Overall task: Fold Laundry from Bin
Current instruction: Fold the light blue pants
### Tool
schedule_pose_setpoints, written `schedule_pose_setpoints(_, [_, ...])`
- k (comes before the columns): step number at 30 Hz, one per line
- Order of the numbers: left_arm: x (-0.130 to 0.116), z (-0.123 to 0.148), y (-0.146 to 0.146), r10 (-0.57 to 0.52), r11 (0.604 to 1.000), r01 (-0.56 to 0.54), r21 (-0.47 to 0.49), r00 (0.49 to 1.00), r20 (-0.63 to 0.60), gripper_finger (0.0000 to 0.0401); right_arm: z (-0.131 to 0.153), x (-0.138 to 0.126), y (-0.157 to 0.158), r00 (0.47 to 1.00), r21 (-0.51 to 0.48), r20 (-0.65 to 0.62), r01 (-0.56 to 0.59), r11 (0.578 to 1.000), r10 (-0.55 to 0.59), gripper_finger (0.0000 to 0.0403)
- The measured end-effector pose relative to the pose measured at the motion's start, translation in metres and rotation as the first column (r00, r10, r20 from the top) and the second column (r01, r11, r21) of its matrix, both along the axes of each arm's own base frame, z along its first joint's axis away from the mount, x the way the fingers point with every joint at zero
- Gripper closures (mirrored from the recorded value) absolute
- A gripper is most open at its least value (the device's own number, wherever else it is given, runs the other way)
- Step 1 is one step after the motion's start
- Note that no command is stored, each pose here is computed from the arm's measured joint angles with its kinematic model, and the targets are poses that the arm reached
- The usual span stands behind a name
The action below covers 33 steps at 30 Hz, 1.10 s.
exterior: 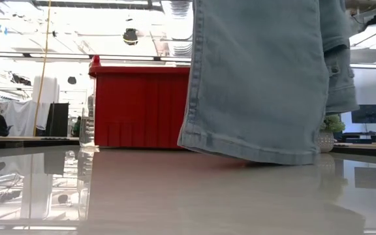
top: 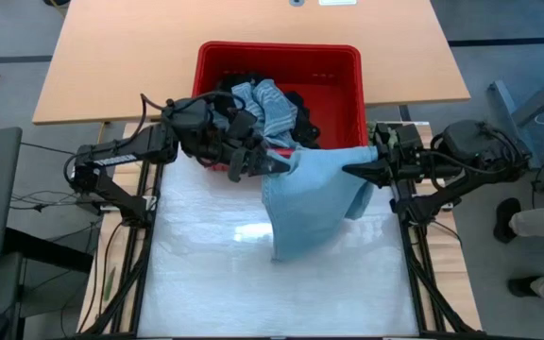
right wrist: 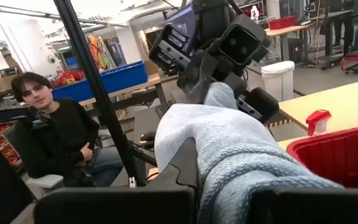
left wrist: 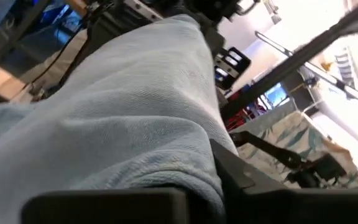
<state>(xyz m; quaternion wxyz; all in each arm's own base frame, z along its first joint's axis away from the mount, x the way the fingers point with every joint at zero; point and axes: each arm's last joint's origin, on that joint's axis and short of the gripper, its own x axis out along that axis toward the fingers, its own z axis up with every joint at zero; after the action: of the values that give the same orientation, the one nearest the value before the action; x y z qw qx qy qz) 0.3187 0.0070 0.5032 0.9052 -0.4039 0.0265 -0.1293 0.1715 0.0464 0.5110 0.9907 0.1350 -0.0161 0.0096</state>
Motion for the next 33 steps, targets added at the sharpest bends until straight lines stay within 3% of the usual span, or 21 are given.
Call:
schedule_pose_setpoints(8, [-0.025,0.022,-0.007,0.073,0.989,-0.090,0.117,0.987,0.141,0.0399,0.006,-0.006,-0.003,0.999,0.027,0.054,0.002,1.000,-0.003,0.0368])
schedule_pose_setpoints(12, [-0.029,0.029,-0.017,0.045,0.982,-0.082,0.169,0.976,0.213,0.0400,0.004,0.000,-0.001,0.999,0.055,0.037,-0.003,0.998,0.001,0.0366])
schedule_pose_setpoints(16, [-0.030,0.030,-0.025,0.058,0.982,-0.095,0.161,0.974,0.221,0.0401,0.004,0.006,-0.001,0.999,0.095,0.045,0.000,0.995,-0.005,0.0366])
schedule_pose_setpoints(23, [-0.029,0.032,-0.028,0.065,0.989,-0.095,0.112,0.967,0.247,0.0401,0.006,0.017,-0.001,0.996,0.289,0.089,-0.038,0.957,0.013,0.0366])
schedule_pose_setpoints(27, [-0.029,0.032,-0.011,0.133,0.985,-0.154,0.078,0.964,0.230,0.0401,0.005,0.022,-0.015,0.997,0.319,0.079,0.000,0.948,-0.026,0.0368])
schedule_pose_setpoints(33, [-0.033,0.025,0.050,0.244,0.967,-0.251,0.031,0.959,0.143,0.0401,0.004,0.027,-0.061,0.994,0.219,0.073,0.066,0.974,-0.084,0.0368])
